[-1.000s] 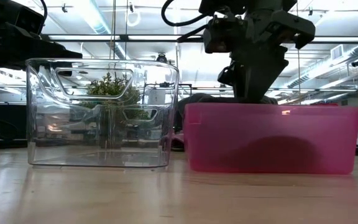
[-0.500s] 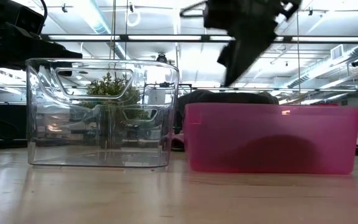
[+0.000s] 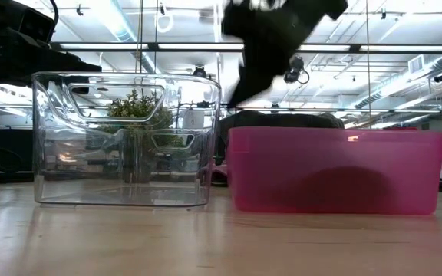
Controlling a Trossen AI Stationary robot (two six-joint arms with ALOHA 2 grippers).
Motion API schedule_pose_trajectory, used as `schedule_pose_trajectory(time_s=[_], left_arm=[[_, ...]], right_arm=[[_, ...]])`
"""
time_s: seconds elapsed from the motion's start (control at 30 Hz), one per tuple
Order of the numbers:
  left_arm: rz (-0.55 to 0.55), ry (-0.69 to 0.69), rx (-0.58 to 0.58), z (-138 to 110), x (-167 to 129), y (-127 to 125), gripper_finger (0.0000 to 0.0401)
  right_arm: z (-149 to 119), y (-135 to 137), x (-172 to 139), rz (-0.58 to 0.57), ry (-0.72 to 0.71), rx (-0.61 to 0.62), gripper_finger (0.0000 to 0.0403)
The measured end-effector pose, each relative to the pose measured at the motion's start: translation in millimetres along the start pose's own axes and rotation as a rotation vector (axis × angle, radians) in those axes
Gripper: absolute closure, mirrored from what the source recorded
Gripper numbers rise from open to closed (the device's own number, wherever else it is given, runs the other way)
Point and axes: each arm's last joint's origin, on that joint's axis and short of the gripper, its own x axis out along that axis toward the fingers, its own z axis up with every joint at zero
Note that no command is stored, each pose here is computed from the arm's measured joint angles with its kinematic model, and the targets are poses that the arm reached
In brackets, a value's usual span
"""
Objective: Pick & Place hat
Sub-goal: Stack the top black cap onto the black cap in the red bin
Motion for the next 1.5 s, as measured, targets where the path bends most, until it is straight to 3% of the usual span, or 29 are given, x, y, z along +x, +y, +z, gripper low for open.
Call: schedule_pose_trajectory(time_s=[0.23,0.43,0.6,0.87,1.13,1.33,1.5], left_arm=[[0.0,-0.001,0.0,0,0,0,0.0179],[0.001,-0.001,0.0,0,0,0,0.0179],[0.0,-0.002,0.0,0,0,0,0.0179],[0.0,-0.002,0.0,0,0,0,0.0179],[0.001,-0.002,0.0,0,0,0,0.0179],[0.0,0.0,0.0,0,0,0,0.0179],[0.0,-0.002,0.0,0,0,0,0.0179]], right_arm=[[-24,-15,44,-0.032,0.197,0.126,0.0268],[-27,-18,53,-0.004,0.213,0.062,0.0268],[-21,-18,31,0.0,0.18,0.06,0.0268],[-9,-18,-29,0.003,0.098,0.104,0.0268],[-28,-2,-91,0.01,0.231,0.195,0.0268],[-48,12,-92,0.015,0.29,0.23,0.0268],[-69,6,-80,-0.035,0.382,0.273,0.0268]])
